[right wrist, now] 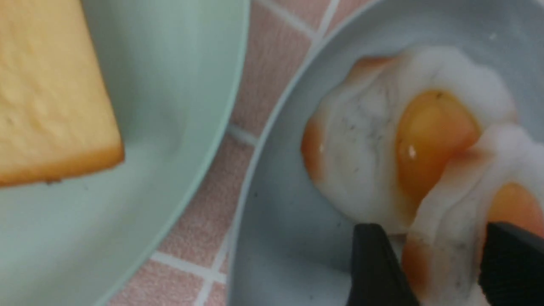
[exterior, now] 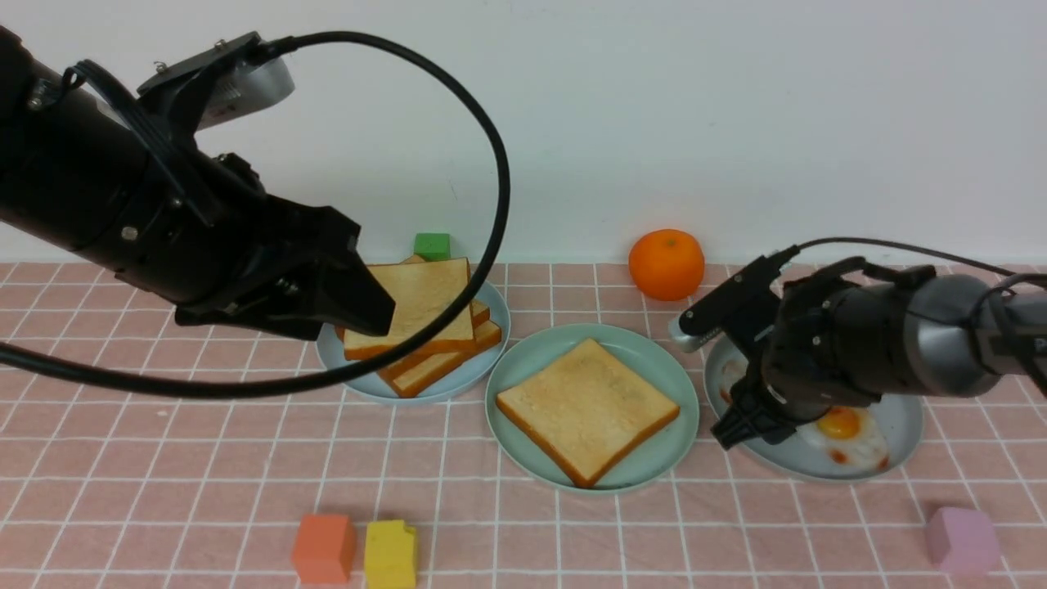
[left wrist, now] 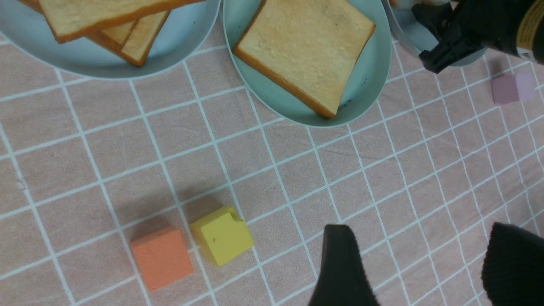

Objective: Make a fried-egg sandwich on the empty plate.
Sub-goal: Use the right arm to grab a fried egg, then use the right arm to place the fried egg on the slice of bread in the middle

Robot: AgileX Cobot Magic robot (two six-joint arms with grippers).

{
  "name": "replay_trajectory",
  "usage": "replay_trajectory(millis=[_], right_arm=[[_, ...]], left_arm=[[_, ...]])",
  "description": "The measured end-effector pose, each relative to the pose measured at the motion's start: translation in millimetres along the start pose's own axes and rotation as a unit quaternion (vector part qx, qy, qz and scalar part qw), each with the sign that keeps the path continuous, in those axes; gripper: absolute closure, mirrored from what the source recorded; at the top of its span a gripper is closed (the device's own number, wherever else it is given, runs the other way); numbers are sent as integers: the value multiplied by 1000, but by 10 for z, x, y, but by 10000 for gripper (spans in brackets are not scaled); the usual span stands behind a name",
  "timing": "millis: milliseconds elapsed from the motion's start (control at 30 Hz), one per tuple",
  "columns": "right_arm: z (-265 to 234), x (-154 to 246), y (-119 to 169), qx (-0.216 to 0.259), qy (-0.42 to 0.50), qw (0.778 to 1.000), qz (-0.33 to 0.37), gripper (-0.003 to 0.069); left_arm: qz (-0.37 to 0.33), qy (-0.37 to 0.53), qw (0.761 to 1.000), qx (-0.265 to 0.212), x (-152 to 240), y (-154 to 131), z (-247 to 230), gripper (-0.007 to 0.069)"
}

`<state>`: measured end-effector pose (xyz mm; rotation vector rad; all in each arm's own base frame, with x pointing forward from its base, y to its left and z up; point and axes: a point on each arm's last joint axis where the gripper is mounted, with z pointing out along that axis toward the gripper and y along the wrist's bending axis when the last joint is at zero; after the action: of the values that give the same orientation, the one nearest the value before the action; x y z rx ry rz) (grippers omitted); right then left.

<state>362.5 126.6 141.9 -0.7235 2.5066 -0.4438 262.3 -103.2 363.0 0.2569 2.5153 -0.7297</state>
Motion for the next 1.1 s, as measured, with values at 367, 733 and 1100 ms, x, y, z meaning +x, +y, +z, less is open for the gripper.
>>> replay_trajectory(millis=[367,733,1100], right_arm=[[-14,-9,3,-9,5,1000,-14,433],[-323,-60,-129,-11,-12,1000,14,592],[-552,-80,-202,-23,-27,999,35,591]], left_arm=[[0,-3,1000,-1,-5,1,0,150],[0,-4,1000,-1,-8,2,0,151],[0,-4,1000,-1,-5,3,2,151]])
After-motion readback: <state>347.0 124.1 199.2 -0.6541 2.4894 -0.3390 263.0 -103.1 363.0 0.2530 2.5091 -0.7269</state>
